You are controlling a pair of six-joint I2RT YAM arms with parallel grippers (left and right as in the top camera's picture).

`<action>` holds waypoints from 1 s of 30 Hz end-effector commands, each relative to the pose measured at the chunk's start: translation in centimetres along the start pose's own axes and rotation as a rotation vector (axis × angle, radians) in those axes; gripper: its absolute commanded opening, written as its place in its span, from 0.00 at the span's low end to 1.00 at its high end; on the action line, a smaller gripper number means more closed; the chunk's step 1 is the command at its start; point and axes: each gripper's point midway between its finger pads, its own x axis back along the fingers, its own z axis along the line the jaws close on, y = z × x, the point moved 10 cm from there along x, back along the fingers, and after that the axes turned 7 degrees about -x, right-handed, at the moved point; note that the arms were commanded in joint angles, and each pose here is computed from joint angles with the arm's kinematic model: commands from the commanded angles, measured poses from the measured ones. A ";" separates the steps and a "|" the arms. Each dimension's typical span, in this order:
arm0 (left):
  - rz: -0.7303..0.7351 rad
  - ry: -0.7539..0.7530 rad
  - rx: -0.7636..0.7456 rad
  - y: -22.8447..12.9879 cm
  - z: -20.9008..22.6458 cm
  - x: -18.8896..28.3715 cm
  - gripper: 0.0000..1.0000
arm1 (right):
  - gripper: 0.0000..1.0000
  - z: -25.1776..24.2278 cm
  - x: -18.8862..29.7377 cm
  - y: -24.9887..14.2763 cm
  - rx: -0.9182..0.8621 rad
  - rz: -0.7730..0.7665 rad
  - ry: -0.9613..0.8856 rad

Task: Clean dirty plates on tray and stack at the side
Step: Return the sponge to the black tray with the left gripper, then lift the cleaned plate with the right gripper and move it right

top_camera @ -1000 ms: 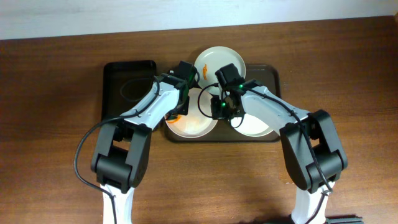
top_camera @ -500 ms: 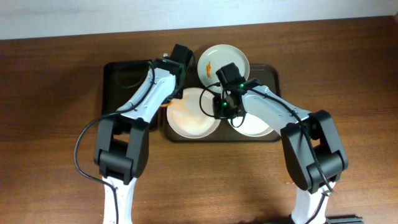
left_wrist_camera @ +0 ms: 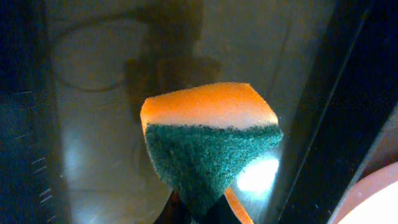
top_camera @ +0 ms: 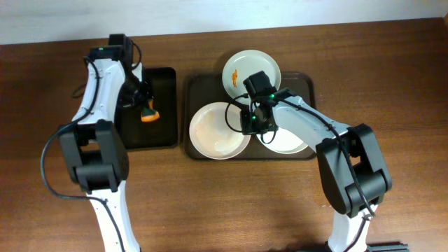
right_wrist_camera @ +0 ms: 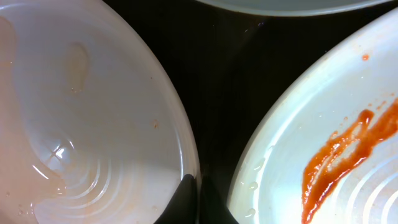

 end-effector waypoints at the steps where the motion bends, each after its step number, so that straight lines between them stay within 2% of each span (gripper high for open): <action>1: 0.049 -0.064 -0.042 -0.2 -0.4 -2.0 1.00 | 0.04 -0.9 -0.6 -0.4 -0.004 0.012 -0.052; 3: 0.041 -0.066 -0.041 0.0 -0.4 -1.6 1.00 | 0.04 -0.8 -0.5 -0.3 0.007 0.009 -0.048; 8: -0.025 -0.072 -0.052 0.8 -1.3 5.8 1.00 | 0.04 -0.5 -0.3 -0.2 0.043 0.015 -0.006; 14: -0.016 -0.073 -0.050 0.8 -1.3 5.4 1.00 | 0.04 0.2 2.9 0.3 0.096 -0.059 0.018; 17: -0.016 -0.073 -0.050 0.8 -1.3 5.4 1.00 | 0.04 1.1 9.8 2.2 0.183 -0.213 -0.160; 19: -0.016 -0.072 -0.050 0.8 -1.3 5.4 1.00 | 0.04 2.1 11.9 2.5 0.218 -0.270 -0.293; 24: -0.016 -0.073 -0.050 0.8 -1.3 5.4 1.00 | 0.04 5.9 15.9 2.5 0.288 -0.503 -0.556; 26: -0.016 -0.073 -0.050 0.8 -1.3 5.4 1.00 | 0.04 7.5 17.0 1.8 0.324 -0.619 -0.716; 30: -0.016 -0.072 -0.050 0.8 -1.3 5.4 1.00 | 0.04 10.1 18.2 -0.1 0.421 -0.726 -0.894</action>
